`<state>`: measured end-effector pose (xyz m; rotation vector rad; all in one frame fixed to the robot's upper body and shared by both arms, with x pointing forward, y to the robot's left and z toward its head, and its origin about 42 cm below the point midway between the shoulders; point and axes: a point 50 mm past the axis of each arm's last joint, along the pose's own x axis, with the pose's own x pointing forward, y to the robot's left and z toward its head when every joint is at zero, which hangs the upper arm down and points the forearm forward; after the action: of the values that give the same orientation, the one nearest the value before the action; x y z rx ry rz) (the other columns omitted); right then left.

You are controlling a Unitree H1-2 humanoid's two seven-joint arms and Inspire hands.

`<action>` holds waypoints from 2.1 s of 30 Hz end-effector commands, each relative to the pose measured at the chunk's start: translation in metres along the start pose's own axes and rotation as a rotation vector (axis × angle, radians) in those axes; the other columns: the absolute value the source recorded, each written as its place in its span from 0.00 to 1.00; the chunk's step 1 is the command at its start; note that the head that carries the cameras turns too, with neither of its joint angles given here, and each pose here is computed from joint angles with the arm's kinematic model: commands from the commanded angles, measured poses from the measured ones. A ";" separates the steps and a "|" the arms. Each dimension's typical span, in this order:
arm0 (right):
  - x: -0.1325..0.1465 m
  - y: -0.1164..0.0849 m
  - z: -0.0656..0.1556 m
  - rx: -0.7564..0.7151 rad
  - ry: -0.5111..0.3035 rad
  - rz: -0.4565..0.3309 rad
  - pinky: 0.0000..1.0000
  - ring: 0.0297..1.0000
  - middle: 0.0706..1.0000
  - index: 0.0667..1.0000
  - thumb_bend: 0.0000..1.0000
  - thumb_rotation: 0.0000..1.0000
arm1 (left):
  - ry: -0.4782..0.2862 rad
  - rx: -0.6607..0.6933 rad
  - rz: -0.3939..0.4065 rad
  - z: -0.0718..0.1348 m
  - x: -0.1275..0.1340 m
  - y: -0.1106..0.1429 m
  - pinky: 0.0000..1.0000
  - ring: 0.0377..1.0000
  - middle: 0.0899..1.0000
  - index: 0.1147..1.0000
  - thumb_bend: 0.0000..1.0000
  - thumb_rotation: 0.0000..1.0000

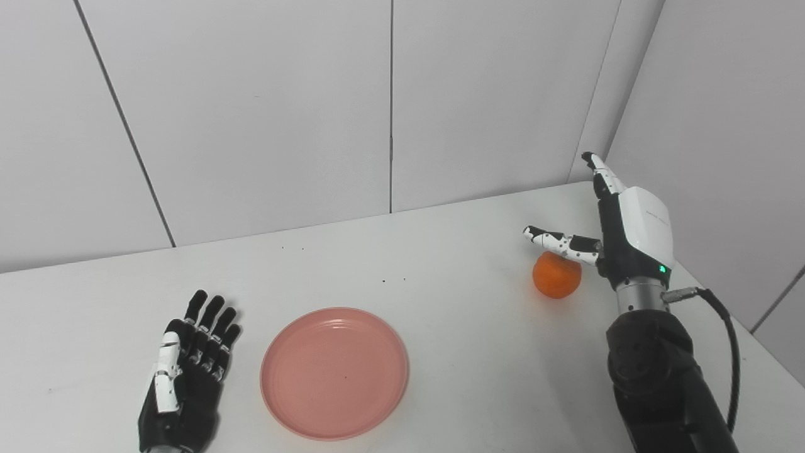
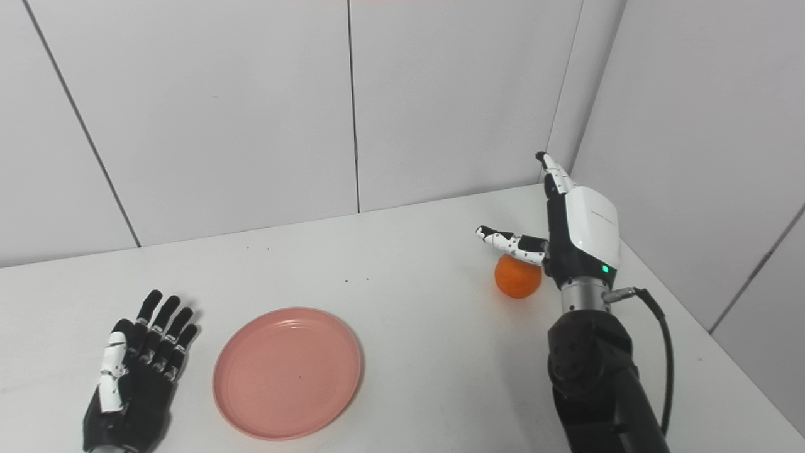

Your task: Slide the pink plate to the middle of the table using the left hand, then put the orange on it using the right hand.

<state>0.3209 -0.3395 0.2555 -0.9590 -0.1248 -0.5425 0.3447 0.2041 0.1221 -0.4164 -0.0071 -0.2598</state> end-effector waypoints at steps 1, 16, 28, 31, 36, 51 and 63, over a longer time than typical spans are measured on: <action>0.010 -0.015 0.002 -0.025 -0.020 -0.055 0.74 0.85 0.90 0.91 0.92 0.45 | 0.091 -0.020 0.048 -0.015 -0.010 0.015 1.00 0.97 0.98 0.98 0.30 1.00; 0.024 -0.003 -0.020 -0.032 0.099 0.098 0.76 0.89 0.95 0.97 0.98 0.38 | 0.097 -0.047 0.059 -0.009 -0.010 0.018 1.00 0.97 0.98 0.99 0.30 1.00; 0.029 0.011 -0.033 -0.033 0.163 0.188 0.79 0.90 0.95 0.96 0.98 0.37 | 0.101 -0.048 0.067 -0.005 -0.011 0.019 0.99 0.96 0.98 0.98 0.29 1.00; 0.030 0.014 -0.035 -0.032 0.175 0.202 0.78 0.90 0.94 0.95 0.99 0.38 | 0.107 -0.048 0.073 -0.004 -0.011 0.019 0.99 0.96 0.97 0.97 0.29 1.00; 0.032 0.021 -0.039 -0.049 0.200 0.232 0.78 0.89 0.94 0.95 0.99 0.40 | 0.100 -0.033 0.050 -0.003 -0.012 0.020 1.00 0.97 0.99 0.98 0.28 1.00; 0.038 0.030 -0.042 -0.072 0.243 0.308 0.76 0.87 0.91 0.91 0.99 0.40 | 0.114 -0.044 0.062 0.002 -0.012 0.020 0.99 0.97 0.98 0.97 0.28 1.00; 0.039 0.029 -0.045 -0.032 0.250 0.328 0.67 0.75 0.78 0.80 0.94 0.33 | 0.114 -0.053 0.056 0.003 -0.011 0.021 0.99 0.97 0.98 0.97 0.28 1.00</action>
<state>0.3569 -0.3737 0.2026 -0.8944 0.3138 -0.3356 0.3452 0.2209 0.1313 -0.4571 0.0346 -0.2573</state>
